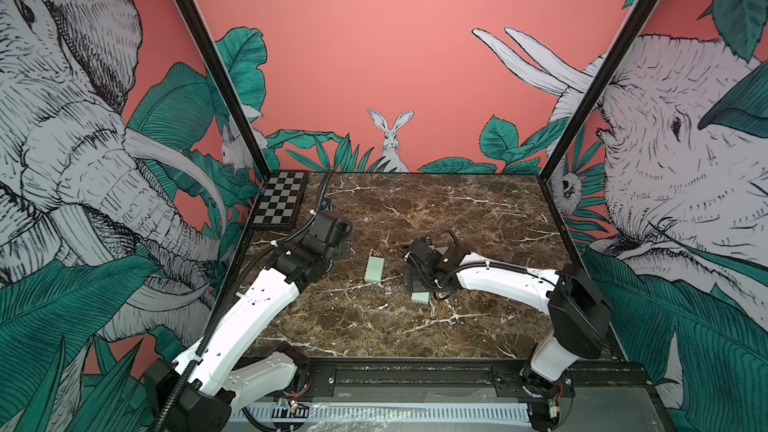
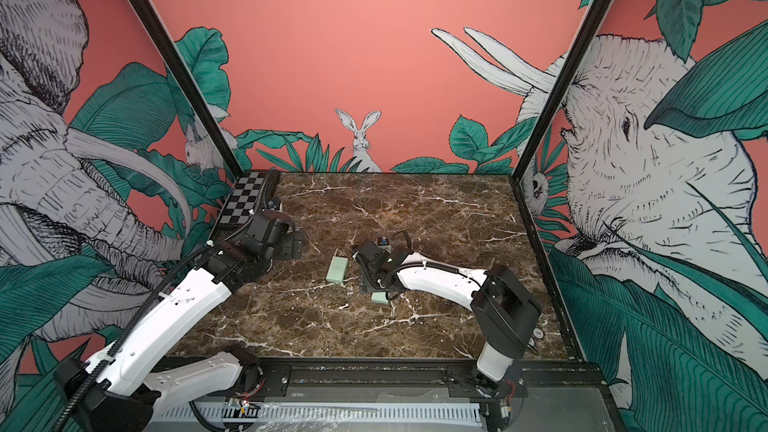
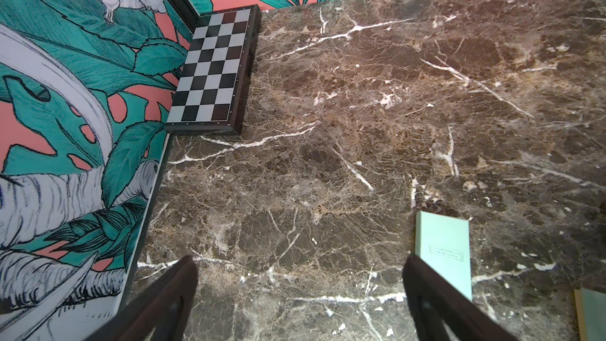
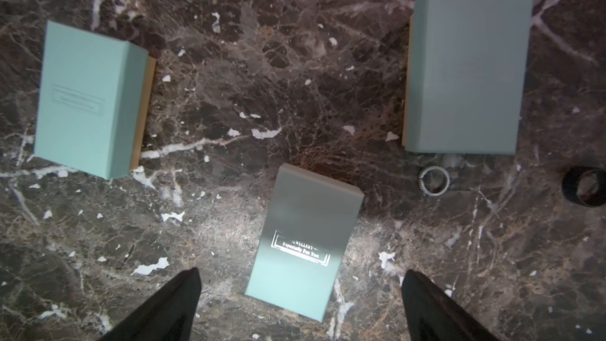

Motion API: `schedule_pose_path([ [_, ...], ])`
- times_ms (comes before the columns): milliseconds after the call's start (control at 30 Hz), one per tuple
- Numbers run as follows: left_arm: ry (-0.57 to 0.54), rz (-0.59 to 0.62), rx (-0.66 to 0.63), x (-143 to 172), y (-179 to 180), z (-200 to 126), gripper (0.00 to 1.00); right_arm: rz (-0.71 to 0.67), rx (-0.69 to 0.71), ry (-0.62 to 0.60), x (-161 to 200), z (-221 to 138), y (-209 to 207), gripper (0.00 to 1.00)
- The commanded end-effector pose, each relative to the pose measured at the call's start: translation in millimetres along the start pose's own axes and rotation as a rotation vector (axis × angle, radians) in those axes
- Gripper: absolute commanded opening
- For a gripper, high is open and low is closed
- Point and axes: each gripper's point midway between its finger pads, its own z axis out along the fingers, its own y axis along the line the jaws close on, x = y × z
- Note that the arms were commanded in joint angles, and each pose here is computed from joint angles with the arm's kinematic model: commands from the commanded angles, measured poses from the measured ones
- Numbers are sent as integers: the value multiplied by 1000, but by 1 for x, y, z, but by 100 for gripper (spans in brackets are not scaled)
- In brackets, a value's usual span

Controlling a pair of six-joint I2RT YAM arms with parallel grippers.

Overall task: Take the rings out of the lift-off lid box
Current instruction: Pick up the jewelry box from the center of the board.

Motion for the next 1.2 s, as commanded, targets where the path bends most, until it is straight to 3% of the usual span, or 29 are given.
schedule_pose_path([
  [0, 0, -6, -13, 3, 7, -4, 99, 59, 20, 27, 0, 7, 4, 96],
  [467, 44, 29, -30, 9, 5, 3, 99, 54, 88, 80, 9, 26, -4, 85],
  [567, 47, 34, -37, 10, 5, 5, 99, 57, 61, 91, 9, 29, 0, 79],
  [967, 77, 55, -47, 14, 2, 12, 99, 63, 42, 123, 15, 39, 0, 76],
  [1133, 84, 56, -51, 15, 1, 14, 99, 63, 35, 118, 15, 39, -1, 70],
  [1167, 86, 57, -54, 15, 2, 14, 99, 60, 34, 118, 16, 38, -1, 65],
])
